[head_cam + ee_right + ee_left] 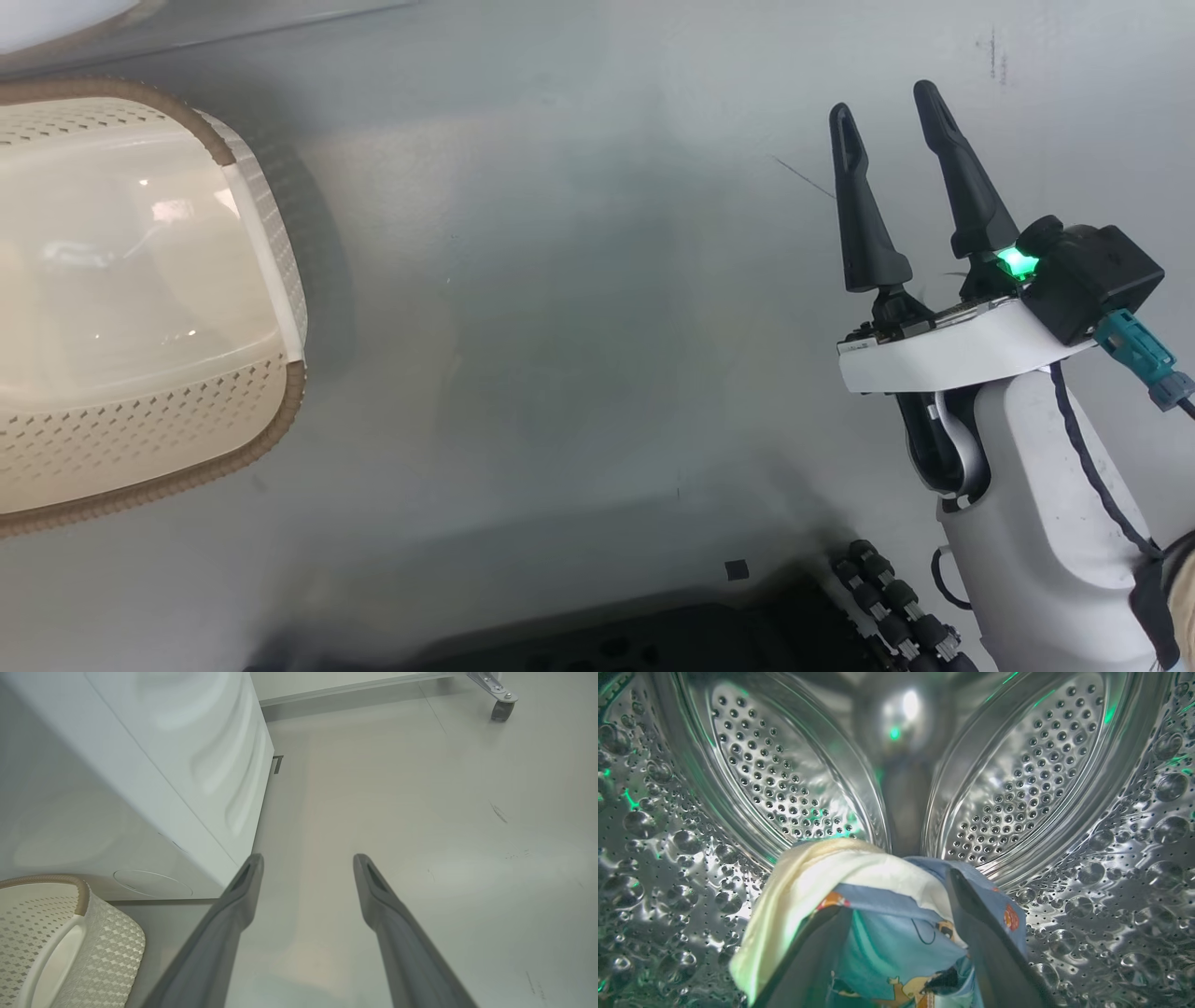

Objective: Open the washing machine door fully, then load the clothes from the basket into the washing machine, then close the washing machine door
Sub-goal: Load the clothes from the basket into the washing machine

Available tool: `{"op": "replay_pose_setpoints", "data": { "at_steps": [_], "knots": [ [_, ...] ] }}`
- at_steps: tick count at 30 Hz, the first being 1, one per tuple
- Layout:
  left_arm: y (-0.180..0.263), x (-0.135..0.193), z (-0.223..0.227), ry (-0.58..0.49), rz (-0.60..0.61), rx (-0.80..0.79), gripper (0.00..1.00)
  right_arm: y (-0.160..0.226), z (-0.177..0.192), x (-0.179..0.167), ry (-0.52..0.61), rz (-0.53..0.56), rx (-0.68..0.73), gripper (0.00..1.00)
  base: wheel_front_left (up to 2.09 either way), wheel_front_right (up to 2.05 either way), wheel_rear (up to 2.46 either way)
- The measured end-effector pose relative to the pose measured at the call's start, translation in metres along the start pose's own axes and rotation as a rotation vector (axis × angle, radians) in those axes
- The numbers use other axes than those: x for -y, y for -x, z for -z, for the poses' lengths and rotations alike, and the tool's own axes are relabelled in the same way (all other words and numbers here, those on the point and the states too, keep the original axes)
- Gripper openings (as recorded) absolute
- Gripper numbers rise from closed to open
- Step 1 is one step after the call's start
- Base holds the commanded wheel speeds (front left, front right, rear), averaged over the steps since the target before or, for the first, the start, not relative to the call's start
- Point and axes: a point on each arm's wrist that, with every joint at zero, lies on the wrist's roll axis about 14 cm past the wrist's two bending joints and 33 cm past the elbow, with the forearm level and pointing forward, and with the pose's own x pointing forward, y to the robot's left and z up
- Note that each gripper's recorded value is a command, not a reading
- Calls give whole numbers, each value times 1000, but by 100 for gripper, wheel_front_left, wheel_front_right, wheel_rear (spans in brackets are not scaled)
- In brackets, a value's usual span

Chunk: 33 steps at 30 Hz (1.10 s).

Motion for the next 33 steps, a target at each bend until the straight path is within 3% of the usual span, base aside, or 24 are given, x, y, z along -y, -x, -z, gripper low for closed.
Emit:
{"op": "replay_pose_setpoints", "data": {
  "at_steps": [12, 33],
  "knots": [
    [44, 10, 16, -7, 3, -85, 100, 1, -31, -6, 38, -7, 65, 100, 0, 0, 0],
    [120, 14, -47, 75, -64, -34, 100, 28, -83, -29, 48, -34, 168, 100, 0, 0, 0]
  ]
}}
